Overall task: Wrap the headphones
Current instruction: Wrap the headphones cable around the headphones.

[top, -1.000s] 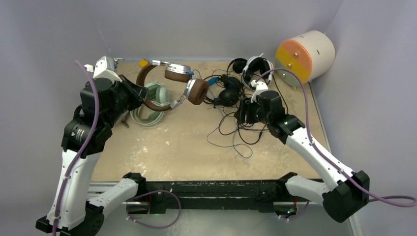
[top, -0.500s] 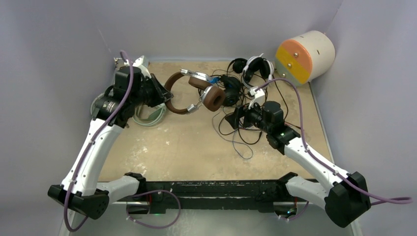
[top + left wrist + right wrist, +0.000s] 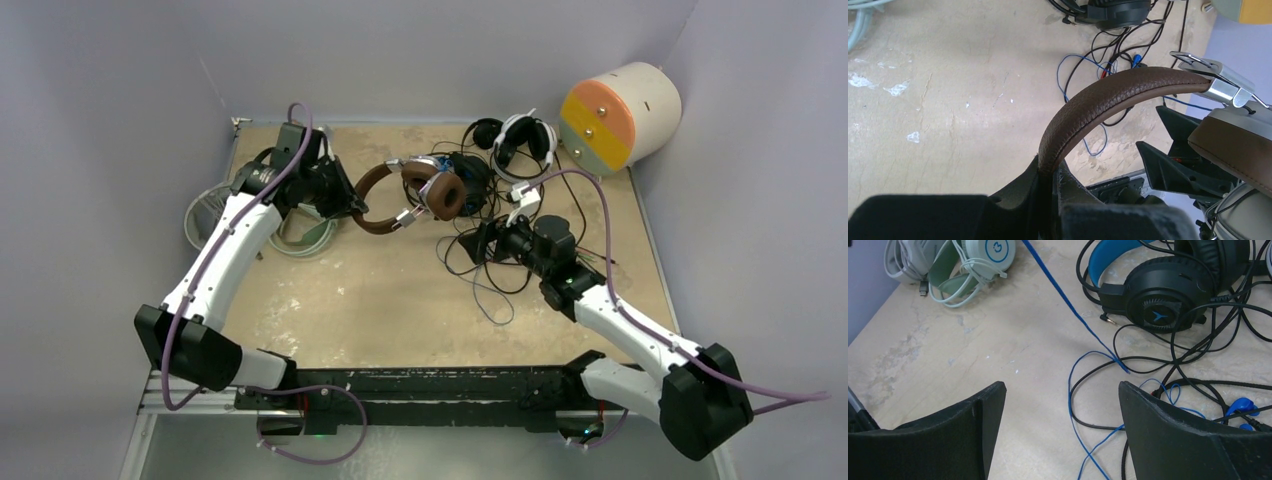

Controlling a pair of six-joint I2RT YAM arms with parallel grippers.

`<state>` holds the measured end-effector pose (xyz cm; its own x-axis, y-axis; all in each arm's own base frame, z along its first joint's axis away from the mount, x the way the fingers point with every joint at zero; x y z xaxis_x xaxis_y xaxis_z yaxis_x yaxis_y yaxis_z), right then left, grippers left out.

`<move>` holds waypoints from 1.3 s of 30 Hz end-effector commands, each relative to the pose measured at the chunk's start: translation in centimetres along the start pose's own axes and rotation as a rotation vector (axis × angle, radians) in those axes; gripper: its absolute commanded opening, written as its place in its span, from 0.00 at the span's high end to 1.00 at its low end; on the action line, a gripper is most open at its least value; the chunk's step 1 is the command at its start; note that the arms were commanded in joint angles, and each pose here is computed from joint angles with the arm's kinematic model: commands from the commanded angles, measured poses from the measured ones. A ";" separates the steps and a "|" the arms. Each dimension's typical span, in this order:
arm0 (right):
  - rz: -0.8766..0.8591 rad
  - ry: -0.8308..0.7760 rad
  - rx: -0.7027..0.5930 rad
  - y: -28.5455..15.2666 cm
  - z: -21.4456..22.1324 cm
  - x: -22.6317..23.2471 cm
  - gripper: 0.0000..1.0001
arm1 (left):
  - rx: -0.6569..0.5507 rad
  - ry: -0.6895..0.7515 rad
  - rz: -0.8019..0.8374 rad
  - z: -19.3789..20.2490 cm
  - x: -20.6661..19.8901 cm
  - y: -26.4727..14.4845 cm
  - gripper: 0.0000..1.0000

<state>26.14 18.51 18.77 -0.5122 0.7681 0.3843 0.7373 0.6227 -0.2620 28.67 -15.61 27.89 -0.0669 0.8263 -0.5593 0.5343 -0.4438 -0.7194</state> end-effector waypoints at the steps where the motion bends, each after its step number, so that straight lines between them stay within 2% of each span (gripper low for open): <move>1: -0.014 -0.029 -0.056 1.2 -0.8 -0.1 0.14 | -0.037 -0.056 -0.014 -1.5 -1.1 -1.8 1.00; 5: -0.033 -0.017 -0.045 1.9 -0.1 -0.1 0.14 | 0.025 -0.074 -0.039 -1.2 -0.7 -1.5 1.00; 12: -0.037 -0.017 -0.052 2.2 0.1 -0.3 0.14 | -0.075 -0.013 -0.118 -3.0 -0.1 -2.8 1.00; 23: -0.037 0.044 -0.050 3.0 1.8 -0.8 0.16 | -0.043 0.043 0.026 -2.4 -2.0 -5.2 1.00; 28: -0.014 0.057 -0.078 3.4 1.7 -1.3 0.24 | -0.003 0.059 0.107 -1.4 -3.1 -6.5 1.00; 32: -0.025 0.029 -0.122 4.2 0.8 -1.3 0.26 | 0.018 0.071 0.149 -0.6 -3.6 -7.3 1.00; 39: -0.146 -0.056 -0.176 4.9 -1.3 0.5 0.24 | 0.061 0.089 0.186 0.5 -3.8 -8.2 1.00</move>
<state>29.08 20.48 14.37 -0.5199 0.7436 0.4205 0.7405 0.6377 -0.2121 25.35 -14.84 33.09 0.0113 0.8028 -0.5962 0.4700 -0.5305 -0.7054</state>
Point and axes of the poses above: each gripper's point midway between its finger pads, its own y axis out along the fingers, its own x axis along the line the jaws close on, z = x × y, the point moved 4 cm from there along -y, back along the fingers, and after that the axes turned 4 degrees about y, right-handed, at the moved point
